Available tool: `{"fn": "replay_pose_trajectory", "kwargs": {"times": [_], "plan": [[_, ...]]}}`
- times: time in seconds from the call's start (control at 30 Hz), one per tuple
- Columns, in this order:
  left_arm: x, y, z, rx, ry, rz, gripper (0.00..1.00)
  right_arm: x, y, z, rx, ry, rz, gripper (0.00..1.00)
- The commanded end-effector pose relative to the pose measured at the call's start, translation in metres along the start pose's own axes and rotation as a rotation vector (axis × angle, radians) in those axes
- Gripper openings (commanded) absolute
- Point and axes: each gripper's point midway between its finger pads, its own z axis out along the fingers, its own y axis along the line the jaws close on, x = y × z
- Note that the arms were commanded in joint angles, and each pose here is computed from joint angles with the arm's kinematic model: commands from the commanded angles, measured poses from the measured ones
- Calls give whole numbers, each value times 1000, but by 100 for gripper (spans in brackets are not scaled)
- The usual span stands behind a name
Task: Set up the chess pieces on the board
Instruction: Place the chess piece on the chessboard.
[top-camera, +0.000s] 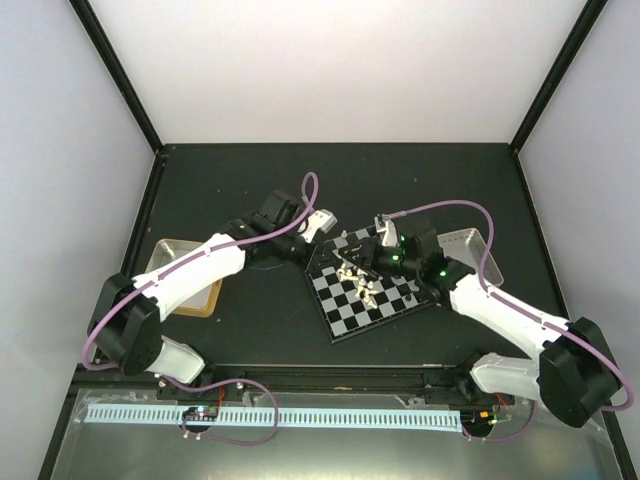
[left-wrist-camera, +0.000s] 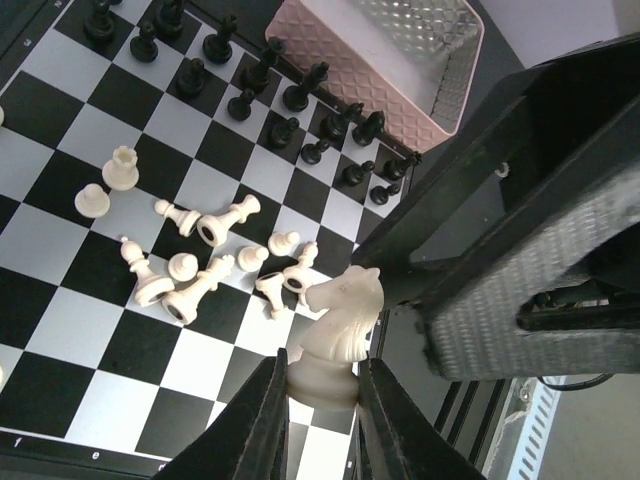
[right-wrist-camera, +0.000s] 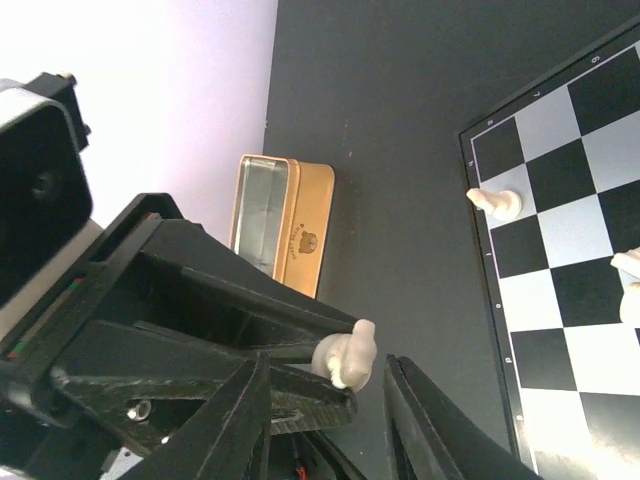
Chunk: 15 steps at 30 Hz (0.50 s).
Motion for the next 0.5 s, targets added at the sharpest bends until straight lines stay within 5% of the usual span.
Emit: {"fn": "replay_pose_trajectory", "kwargs": {"times": [0.0,0.3,0.47], "plan": [[-15,-15,-11,51,-64,39,9,-7,8,3,-21,-2,-2,30],[-12,-17,-14,50,-56,69,10,-3,-1,8,1,17,10,16],[-11,-18,-17,48,-57,77,10,-4,3,10,-16,22,18,23]]}}
